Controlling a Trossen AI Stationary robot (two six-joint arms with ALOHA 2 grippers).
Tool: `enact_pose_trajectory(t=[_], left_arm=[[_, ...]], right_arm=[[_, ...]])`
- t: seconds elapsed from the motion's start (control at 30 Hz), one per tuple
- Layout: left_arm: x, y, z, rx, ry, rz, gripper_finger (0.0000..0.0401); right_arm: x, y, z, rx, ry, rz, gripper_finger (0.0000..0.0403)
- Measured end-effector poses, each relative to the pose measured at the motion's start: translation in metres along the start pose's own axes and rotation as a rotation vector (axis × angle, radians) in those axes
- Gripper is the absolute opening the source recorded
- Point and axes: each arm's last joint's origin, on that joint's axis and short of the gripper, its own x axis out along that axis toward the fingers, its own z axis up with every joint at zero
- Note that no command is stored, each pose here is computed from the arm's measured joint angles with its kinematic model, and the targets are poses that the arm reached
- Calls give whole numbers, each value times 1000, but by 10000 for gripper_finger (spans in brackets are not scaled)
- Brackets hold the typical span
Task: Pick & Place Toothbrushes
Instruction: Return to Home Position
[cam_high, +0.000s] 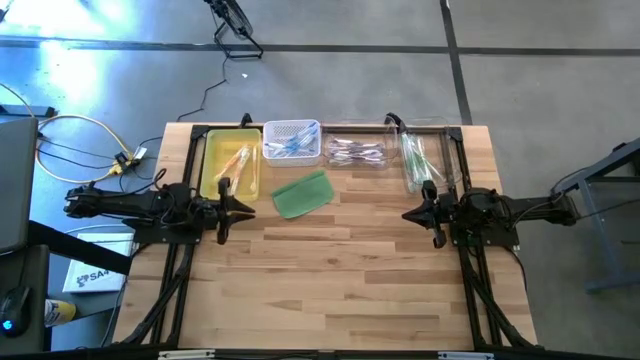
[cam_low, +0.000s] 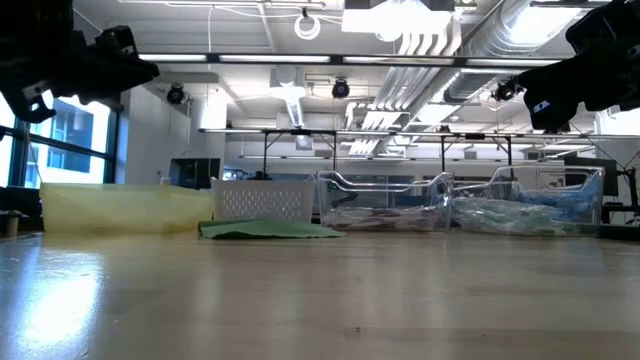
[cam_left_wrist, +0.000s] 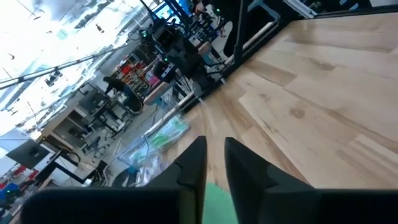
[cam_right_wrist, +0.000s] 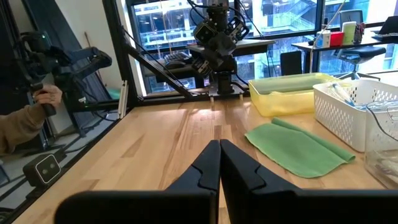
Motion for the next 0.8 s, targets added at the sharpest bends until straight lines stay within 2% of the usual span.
enact_pose_trajectory(t=[0.3, 0.8], left_arm=[[3, -17, -20, 8, 44, -26, 3], [3, -19, -22, 23, 56, -34, 6]], right_arm=[[0, 0, 0, 0, 1, 0, 2], [0, 0, 0, 0, -3, 1, 2]])
